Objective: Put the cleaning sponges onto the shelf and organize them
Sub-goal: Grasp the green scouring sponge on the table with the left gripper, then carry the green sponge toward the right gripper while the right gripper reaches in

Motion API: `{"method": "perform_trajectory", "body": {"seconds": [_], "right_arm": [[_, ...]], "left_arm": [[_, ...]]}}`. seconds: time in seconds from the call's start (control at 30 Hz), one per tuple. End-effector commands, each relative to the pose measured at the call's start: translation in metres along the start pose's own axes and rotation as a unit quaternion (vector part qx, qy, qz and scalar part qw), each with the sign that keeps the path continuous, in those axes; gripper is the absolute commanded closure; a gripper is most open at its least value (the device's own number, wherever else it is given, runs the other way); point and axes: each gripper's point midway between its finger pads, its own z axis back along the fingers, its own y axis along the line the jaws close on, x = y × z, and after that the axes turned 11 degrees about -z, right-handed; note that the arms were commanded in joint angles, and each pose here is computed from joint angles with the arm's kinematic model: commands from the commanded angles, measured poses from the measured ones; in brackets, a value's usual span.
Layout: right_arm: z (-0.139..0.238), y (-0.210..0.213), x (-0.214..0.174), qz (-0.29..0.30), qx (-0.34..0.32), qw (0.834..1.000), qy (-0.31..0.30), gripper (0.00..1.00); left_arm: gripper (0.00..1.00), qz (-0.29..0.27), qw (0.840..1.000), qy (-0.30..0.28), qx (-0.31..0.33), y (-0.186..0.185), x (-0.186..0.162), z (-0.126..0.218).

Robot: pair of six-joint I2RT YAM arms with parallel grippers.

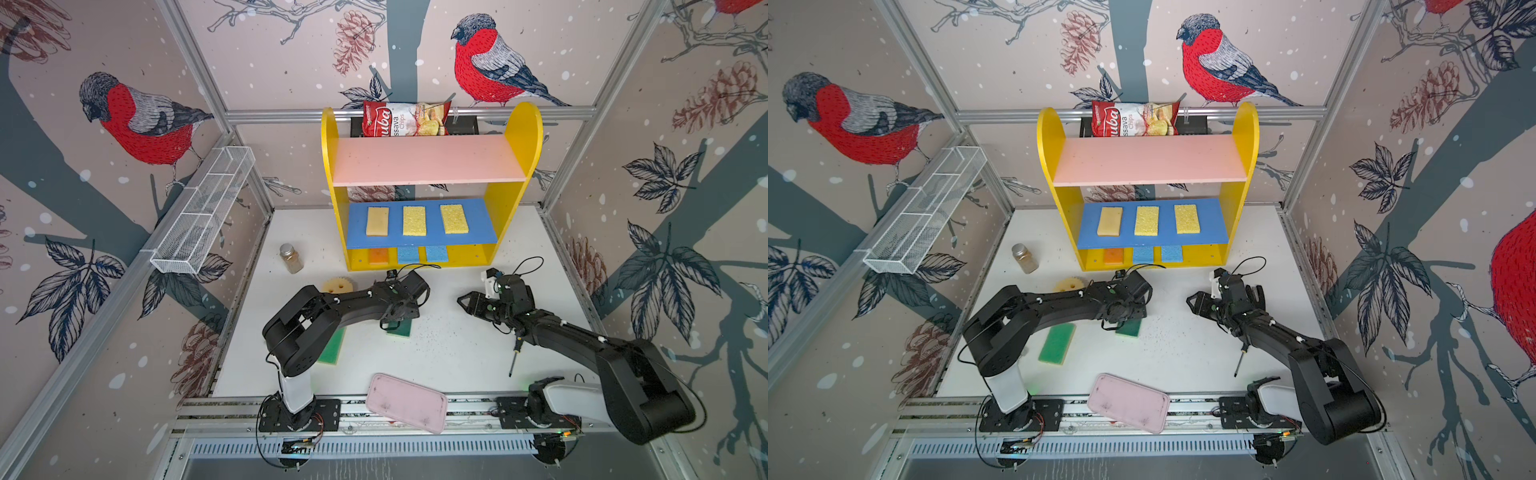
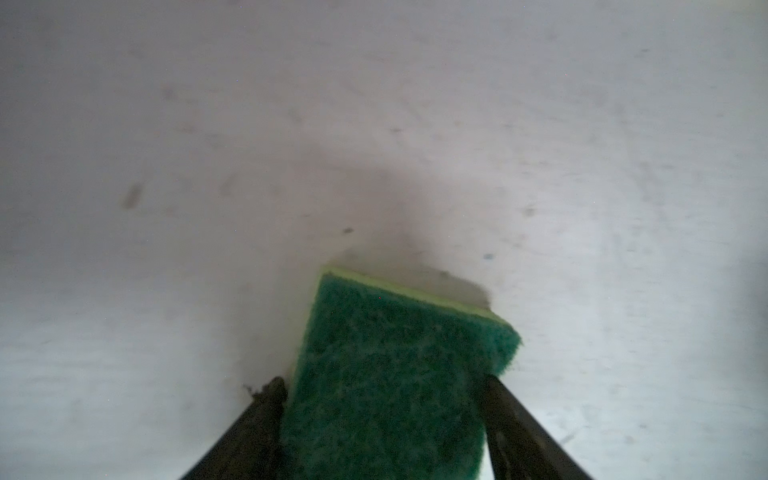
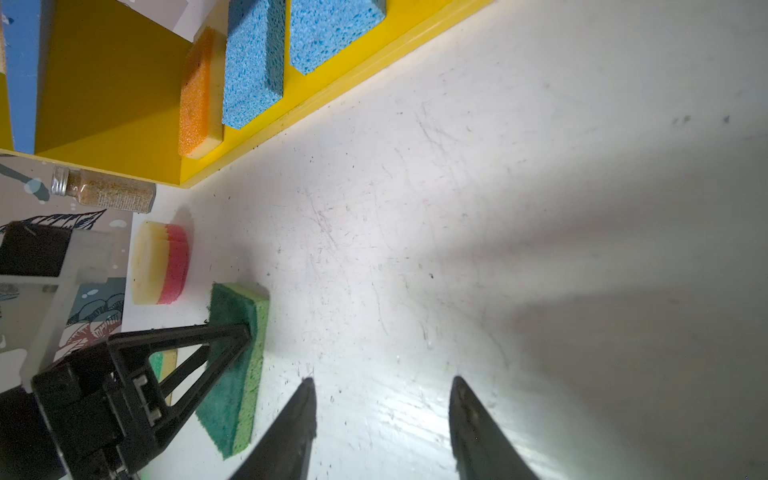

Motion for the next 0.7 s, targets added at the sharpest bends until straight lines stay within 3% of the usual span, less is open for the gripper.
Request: {"method": "perform_trajectory", "body": {"seconds": [0.0,0.3,0.47,0.57,0.67], "right_arm": [[0.003,-0.001,0.007,0.004,-0.008,1.0,-0.015,0.48],[0.004,-0.012,0.011,0.0,-0.033,0.999,-0.024,0.47],[0.005,-0.008,0.011,0.0,-0.017,0.999,-0.032,0.38],[-0.006,-0.015,0.005,-0.008,-0.027,1.0,-0.007,0.37],[-0.012,-0.003,-0.006,-0.009,0.011,1.0,0.021,0.42]], "left_arm": [[0.28,-0.016,0.999,-0.013,-0.037,-0.029,0.017,-0.001],[0.24,-0.023,0.998,-0.032,-0.041,-0.044,0.028,0.006],[0.18,-0.023,0.998,-0.036,-0.044,-0.044,0.028,0.012],[0.16,-0.022,0.998,-0.033,-0.044,-0.041,0.024,0.013],[0.17,-0.025,0.998,-0.033,-0.037,-0.037,0.023,0.014]]}}
